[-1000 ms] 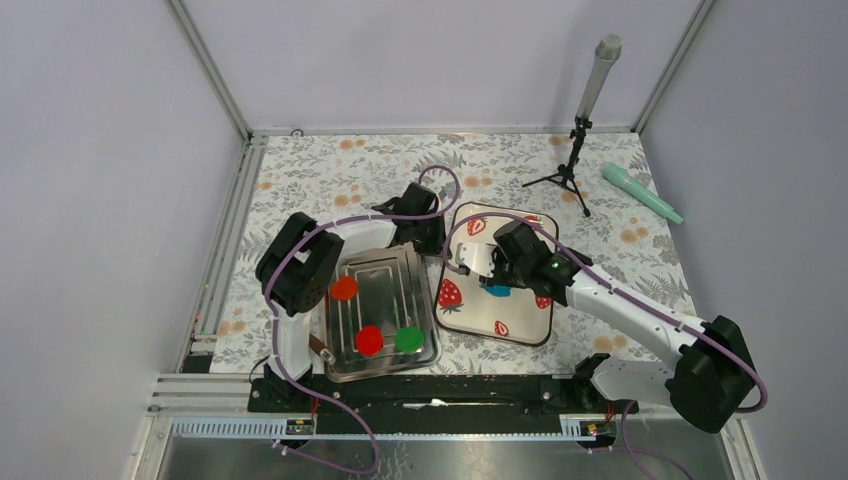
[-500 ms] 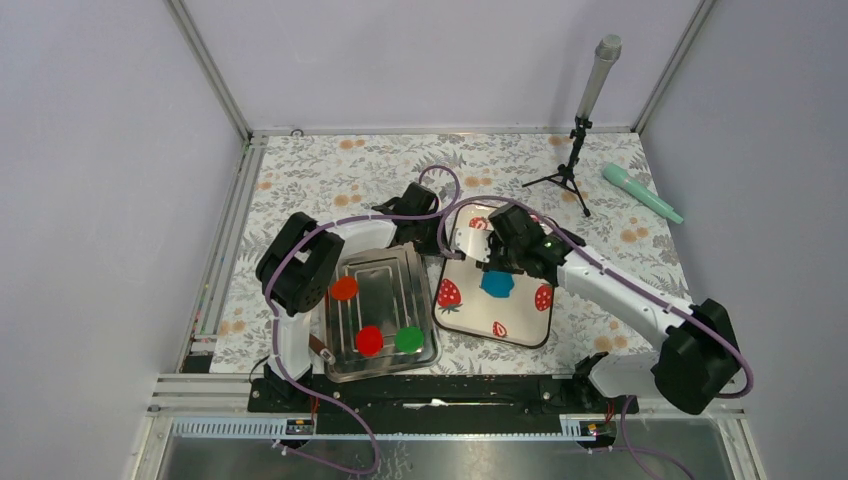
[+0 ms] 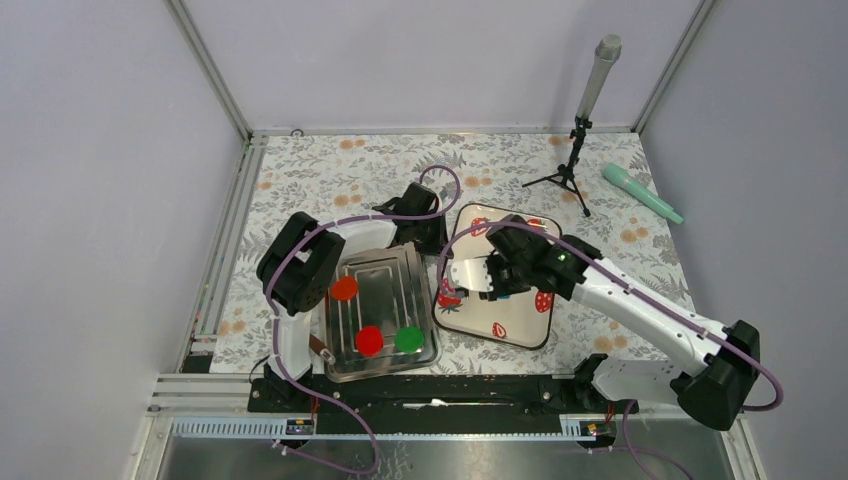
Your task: Roll out the dumpling wrappers from the dough
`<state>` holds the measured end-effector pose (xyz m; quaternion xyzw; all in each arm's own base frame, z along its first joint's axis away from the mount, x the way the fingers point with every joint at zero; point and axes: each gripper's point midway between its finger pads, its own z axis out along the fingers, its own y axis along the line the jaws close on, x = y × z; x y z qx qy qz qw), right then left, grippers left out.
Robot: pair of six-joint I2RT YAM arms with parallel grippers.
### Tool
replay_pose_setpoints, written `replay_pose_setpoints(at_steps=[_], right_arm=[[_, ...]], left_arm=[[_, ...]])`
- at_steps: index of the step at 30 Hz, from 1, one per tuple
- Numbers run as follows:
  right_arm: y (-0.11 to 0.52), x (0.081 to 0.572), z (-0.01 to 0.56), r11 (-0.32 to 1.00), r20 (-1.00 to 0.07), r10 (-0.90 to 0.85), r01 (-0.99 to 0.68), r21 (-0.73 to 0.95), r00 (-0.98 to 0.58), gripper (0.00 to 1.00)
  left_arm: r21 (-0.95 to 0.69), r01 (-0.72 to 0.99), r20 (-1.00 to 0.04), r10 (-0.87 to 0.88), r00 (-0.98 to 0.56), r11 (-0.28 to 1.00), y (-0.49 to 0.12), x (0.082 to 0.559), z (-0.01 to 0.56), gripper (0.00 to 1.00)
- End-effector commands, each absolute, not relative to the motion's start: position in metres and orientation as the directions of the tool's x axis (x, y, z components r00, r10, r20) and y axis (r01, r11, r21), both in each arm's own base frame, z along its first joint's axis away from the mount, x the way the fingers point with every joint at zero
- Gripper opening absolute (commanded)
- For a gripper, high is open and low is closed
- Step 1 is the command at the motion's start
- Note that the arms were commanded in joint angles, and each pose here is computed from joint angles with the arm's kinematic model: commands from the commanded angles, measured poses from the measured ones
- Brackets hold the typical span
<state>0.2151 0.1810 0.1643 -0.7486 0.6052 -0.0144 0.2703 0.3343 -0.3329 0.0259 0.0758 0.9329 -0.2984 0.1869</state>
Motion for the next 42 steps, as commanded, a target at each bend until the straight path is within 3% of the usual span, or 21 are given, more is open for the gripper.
replay_pose_setpoints(at_steps=[1, 11, 17, 24, 34, 42], right_arm=[[0.183, 0.215, 0.156, -0.267, -0.211, -0.899, -0.864, -0.427, 0.383, 0.00], [0.166, 0.199, 0.090, -0.359, -0.140, -0.897, -0.877, -0.320, 0.419, 0.00], [0.137, 0.188, 0.040, -0.314, -0.153, -0.926, -0.929, -0.194, 0.345, 0.00], [0.134, 0.206, 0.022, -0.266, -0.147, -0.943, -0.943, -0.200, 0.298, 0.00], [0.179, 0.292, 0.095, -0.066, -0.212, -0.960, -0.880, -0.470, 0.185, 0.00], [0.169, 0.267, 0.180, -0.030, -0.310, -0.923, -0.843, -0.537, 0.230, 0.00]], left_arm=[[-0.486, 0.255, -0.368, 0.069, -0.927, 0.836, -0.323, 0.326, 0.004, 0.00], [-0.484, 0.249, -0.358, 0.070, -0.931, 0.839, -0.321, 0.324, 0.000, 0.00], [-0.483, 0.241, -0.347, 0.069, -0.935, 0.842, -0.320, 0.323, -0.003, 0.00], [-0.488, 0.237, -0.338, 0.068, -0.939, 0.840, -0.322, 0.324, -0.005, 0.00], [-0.503, 0.225, -0.333, 0.053, -0.941, 0.835, -0.325, 0.326, -0.004, 0.00], [-0.517, 0.227, -0.342, 0.044, -0.939, 0.825, -0.328, 0.327, 0.004, 0.00]])
